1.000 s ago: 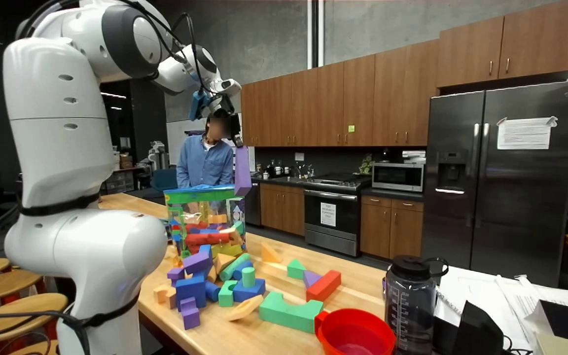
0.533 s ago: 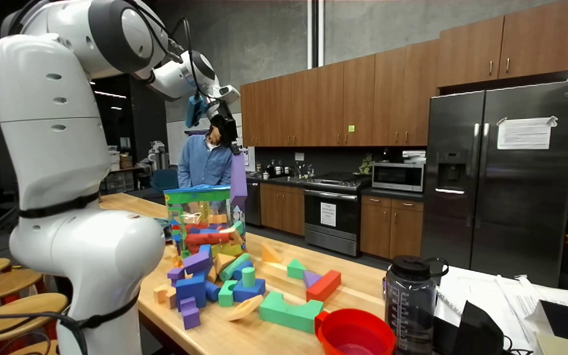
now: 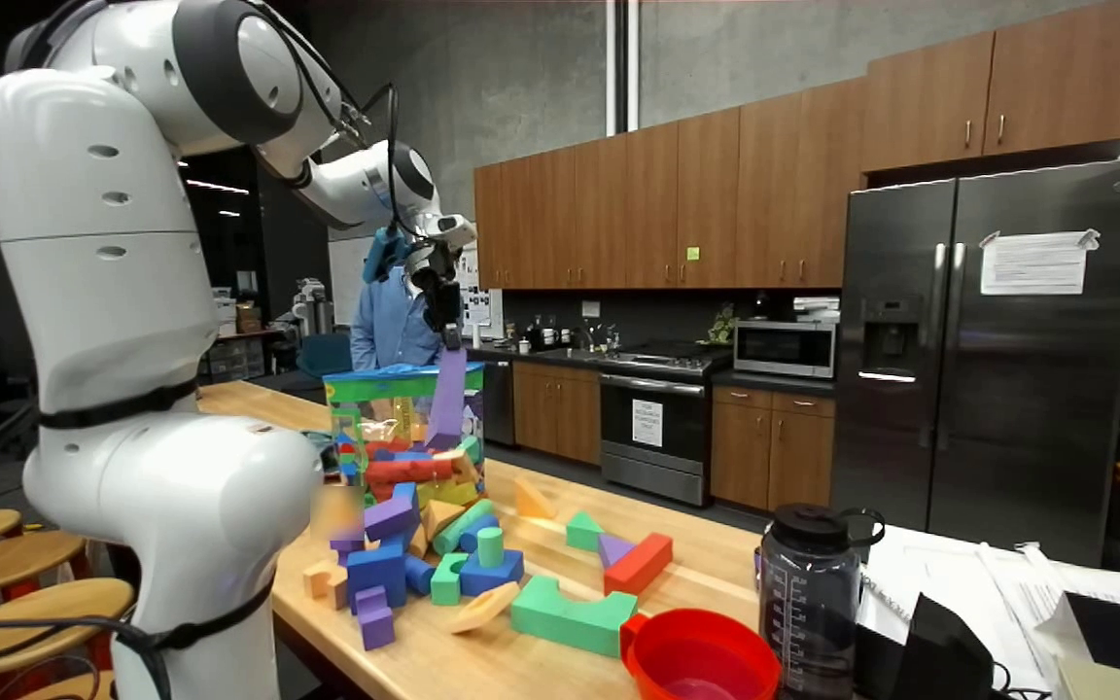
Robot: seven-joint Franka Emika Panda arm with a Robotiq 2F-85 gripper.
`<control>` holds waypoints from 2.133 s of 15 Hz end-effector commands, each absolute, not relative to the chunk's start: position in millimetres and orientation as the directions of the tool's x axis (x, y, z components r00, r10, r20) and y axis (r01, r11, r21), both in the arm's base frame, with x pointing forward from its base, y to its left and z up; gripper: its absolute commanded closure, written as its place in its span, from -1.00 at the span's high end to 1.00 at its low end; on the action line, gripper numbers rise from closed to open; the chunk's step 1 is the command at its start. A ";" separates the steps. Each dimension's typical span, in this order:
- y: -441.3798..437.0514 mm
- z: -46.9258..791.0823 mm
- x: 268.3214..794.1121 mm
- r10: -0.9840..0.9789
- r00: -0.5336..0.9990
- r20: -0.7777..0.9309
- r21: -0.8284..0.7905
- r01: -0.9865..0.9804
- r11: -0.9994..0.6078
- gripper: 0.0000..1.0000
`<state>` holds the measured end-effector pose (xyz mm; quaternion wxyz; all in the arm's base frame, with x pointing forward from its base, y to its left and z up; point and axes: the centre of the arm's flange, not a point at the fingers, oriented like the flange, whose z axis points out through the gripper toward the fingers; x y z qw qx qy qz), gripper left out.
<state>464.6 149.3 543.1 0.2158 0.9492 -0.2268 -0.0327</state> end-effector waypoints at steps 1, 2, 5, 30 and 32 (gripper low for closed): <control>124.4 530.2 457.8 -0.462 0.887 0.010 0.342 -0.438 -0.832 -0.98; 118.5 527.7 457.8 -0.473 0.881 0.013 0.330 -0.450 -0.830 -0.98; 101.5 522.9 458.6 -0.496 0.868 0.028 0.298 -0.481 -0.824 -0.98; 62.4 460.7 436.9 -0.358 0.889 0.285 0.064 -0.390 -0.918 -0.98; 58.4 457.9 436.8 -0.353 0.889 0.293 0.058 -0.385 -0.921 -0.98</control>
